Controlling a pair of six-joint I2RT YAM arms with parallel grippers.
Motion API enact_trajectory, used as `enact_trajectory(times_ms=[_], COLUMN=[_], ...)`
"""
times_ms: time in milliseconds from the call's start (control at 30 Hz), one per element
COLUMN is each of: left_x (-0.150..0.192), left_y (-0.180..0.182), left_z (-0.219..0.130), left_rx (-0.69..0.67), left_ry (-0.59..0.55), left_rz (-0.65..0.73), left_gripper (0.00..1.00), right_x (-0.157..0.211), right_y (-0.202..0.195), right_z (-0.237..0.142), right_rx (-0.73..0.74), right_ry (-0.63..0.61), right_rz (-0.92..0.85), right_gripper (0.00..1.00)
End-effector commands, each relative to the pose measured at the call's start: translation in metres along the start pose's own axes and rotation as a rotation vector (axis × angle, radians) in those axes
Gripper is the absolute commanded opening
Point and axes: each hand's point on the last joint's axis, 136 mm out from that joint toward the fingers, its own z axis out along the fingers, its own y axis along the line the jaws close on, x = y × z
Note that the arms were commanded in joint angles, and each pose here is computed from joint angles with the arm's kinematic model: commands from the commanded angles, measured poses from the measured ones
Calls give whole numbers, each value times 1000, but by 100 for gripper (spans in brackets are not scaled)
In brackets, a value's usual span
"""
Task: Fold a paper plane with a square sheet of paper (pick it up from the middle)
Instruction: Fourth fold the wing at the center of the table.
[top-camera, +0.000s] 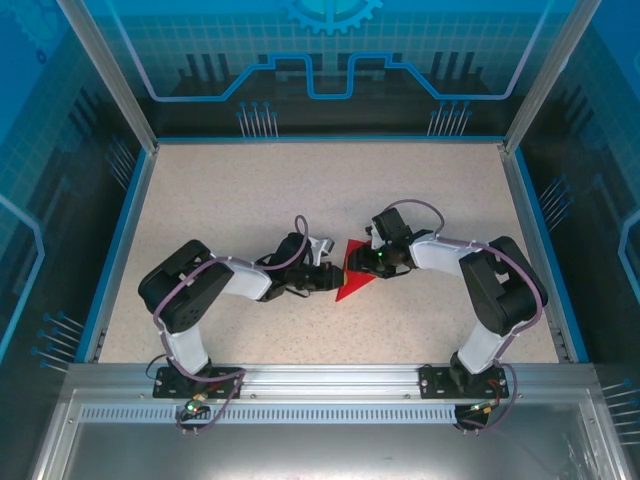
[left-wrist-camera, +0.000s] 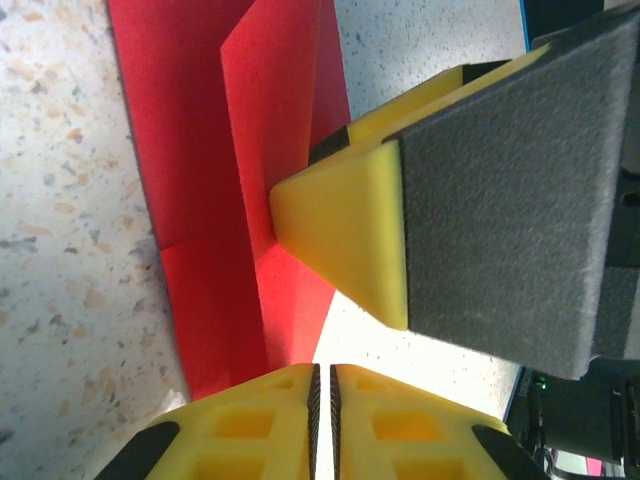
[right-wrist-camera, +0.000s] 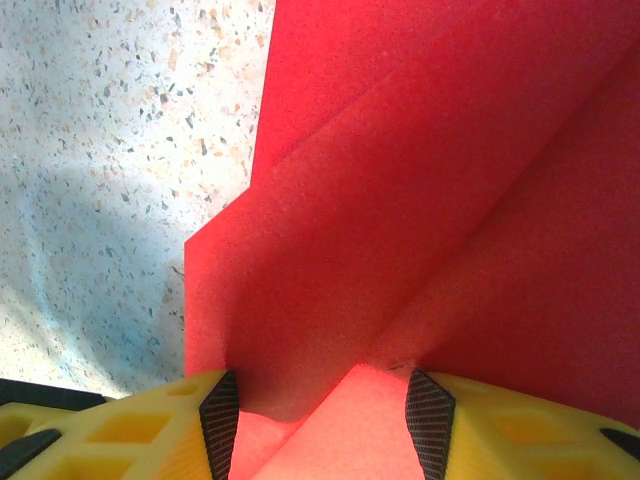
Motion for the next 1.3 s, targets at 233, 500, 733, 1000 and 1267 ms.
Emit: enact_trajectory(times_ms=[233, 500, 733, 1000, 1267], left_x=[-9, -3, -6, -5, -3], left_y=[-3, 19, 18, 22, 27], left_z=[7, 7, 8, 8, 9], left_rx=[-8, -104, -105, -120, -140], left_ry=[7, 16, 11, 11, 16], left_rz=[-1, -13, -9, -15, -21], left_gripper=[13, 12, 11, 11, 11], right_x=[31, 26, 24, 28, 36], right_y=[-27, -17, -15, -27, -40], right_z=[15, 9, 6, 10, 14], right_rx=[110, 59, 65, 121, 177], right_ry=[111, 87, 80, 99, 140], right_rz=[41, 34, 34, 70, 98], right_gripper=[53, 57, 56, 51, 47])
